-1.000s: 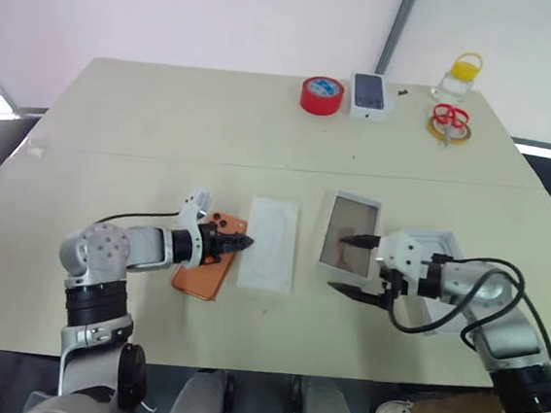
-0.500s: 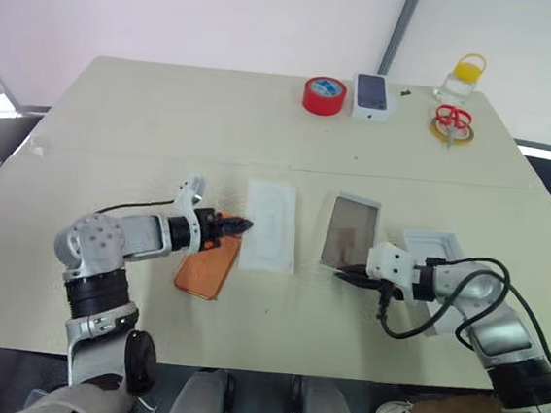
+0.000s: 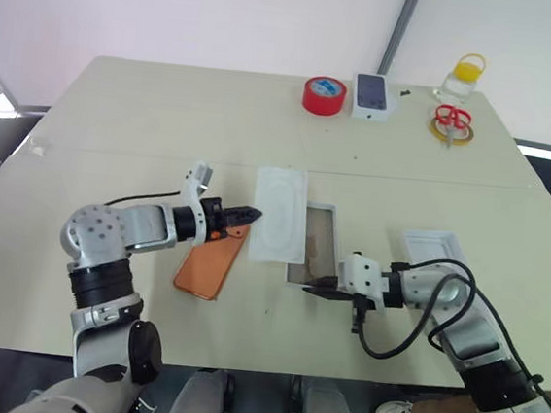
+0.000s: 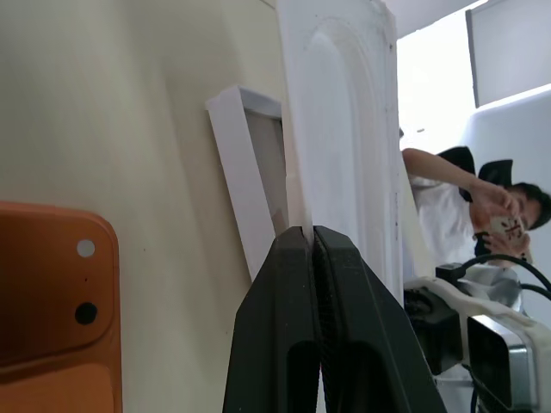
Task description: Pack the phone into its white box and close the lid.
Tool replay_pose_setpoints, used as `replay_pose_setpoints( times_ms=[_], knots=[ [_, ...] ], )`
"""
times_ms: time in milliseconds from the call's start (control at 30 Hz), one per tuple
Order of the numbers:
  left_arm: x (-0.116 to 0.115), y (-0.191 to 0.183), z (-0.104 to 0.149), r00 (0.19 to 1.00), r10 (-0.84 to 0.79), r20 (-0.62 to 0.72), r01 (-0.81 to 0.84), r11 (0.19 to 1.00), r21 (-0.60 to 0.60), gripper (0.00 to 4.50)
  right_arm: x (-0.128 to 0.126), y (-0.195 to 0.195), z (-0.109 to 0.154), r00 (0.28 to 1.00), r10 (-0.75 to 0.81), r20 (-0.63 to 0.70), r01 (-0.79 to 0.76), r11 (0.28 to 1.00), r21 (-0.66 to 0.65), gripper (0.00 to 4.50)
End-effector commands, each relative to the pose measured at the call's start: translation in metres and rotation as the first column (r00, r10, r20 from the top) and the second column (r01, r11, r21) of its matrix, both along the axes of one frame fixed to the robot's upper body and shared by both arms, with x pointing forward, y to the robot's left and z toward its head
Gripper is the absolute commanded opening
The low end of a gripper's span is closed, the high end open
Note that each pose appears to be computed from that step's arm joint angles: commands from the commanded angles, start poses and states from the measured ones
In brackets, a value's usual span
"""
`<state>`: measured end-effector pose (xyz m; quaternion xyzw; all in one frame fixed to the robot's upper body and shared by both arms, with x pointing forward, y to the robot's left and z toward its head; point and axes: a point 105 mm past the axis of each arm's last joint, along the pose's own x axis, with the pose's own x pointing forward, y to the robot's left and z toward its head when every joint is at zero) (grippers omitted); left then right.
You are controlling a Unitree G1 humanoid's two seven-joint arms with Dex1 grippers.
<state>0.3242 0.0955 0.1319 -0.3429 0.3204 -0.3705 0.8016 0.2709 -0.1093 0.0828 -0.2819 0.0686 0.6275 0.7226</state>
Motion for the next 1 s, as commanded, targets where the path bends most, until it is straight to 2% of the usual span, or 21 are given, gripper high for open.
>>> replay_pose_setpoints(
  times_ms=[33, 100, 200, 367, 467, 600, 733, 933, 1000],
  knots=[
    [-0.002, -0.009, 0.005, 0.999, -0.022, 0.029, 0.022, 1.0, 0.008, 0.0, -0.003, 0.007, 0.012, 0.997, 0.041, 0.068, -0.042, 0.999, 0.009, 0.03],
    [-0.002, -0.011, 0.003, 1.0, -0.015, 0.024, 0.015, 1.0, 0.015, 0.0, -0.003, 0.006, 0.013, 0.998, 0.033, 0.06, -0.034, 0.999, 0.016, 0.03],
    [0.0, -0.014, 0.001, 1.0, 0.004, 0.019, -0.004, 1.0, 0.016, 0.0, -0.002, 0.003, 0.015, 0.999, 0.011, 0.047, -0.012, 0.999, 0.03, 0.87],
    [0.0, -0.021, -0.003, 1.0, -0.002, 0.015, 0.001, 1.0, 0.026, 0.0, 0.002, -0.018, 0.035, 0.996, -0.077, 0.047, 0.073, 0.994, 0.075, 3.4],
    [0.001, -0.028, -0.005, 1.0, -0.009, 0.011, 0.008, 0.999, 0.032, 0.0, 0.003, -0.046, 0.045, 0.988, -0.149, 0.049, 0.146, 0.987, 0.06, 3.4],
    [0.005, -0.042, -0.006, 1.0, -0.011, 0.007, 0.01, 1.0, 0.027, 0.0, 0.019, -0.083, 0.051, 0.953, -0.284, 0.109, 0.281, 0.959, 0.042, 3.4],
    [-0.001, -0.052, -0.013, 1.0, -0.03, -0.003, 0.03, 0.998, 0.057, 0.0, 0.023, -0.084, 0.047, 0.949, -0.289, 0.126, 0.286, 0.957, 0.041, 3.4],
    [-0.004, -0.056, -0.009, 0.998, -0.059, 0.004, 0.059, 0.998, 0.025, 0.0, 0.025, -0.086, 0.043, 0.948, -0.286, 0.142, 0.286, 0.958, 0.025, 3.4],
    [-0.004, -0.057, -0.01, 0.998, -0.058, 0.008, 0.058, 0.997, 0.046, 0.65, 0.027, -0.086, 0.045, 0.945, -0.291, 0.149, 0.29, 0.957, 0.032, 3.45]
  ],
)
